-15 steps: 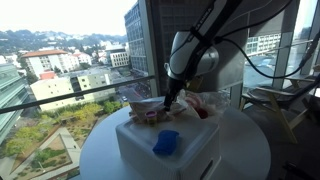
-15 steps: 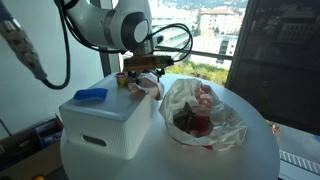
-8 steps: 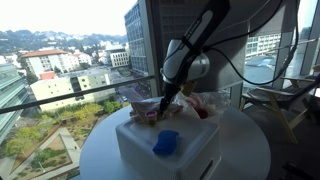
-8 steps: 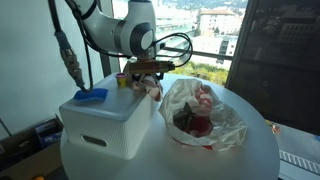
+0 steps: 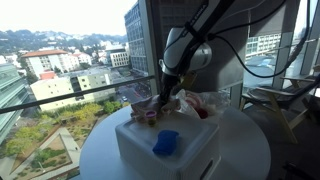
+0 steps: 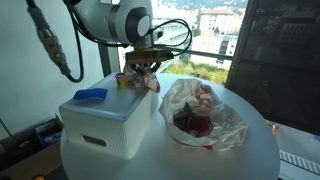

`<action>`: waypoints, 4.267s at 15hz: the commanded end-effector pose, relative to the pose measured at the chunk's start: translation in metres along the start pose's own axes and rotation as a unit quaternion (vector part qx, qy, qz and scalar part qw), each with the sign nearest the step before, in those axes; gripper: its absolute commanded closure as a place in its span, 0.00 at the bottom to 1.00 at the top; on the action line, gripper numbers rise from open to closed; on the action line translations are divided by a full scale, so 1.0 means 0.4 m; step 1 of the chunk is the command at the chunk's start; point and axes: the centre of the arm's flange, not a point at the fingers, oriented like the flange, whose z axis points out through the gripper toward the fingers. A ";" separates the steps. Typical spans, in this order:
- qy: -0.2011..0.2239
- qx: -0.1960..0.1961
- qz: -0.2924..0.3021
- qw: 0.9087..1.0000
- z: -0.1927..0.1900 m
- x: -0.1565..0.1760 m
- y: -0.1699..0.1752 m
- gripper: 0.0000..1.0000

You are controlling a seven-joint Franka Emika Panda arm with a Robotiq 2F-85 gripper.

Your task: Put all the objects on the basket into the carrier bag

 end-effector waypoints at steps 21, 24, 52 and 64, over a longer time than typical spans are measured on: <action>-0.105 -0.470 0.157 0.862 -0.711 -0.280 0.242 0.90; -0.107 -0.454 0.154 0.871 -0.610 -0.279 0.246 0.90; -0.097 -0.355 0.162 0.915 -0.266 -0.220 0.210 0.90; -0.124 -0.268 0.171 0.940 -0.018 -0.257 0.212 0.90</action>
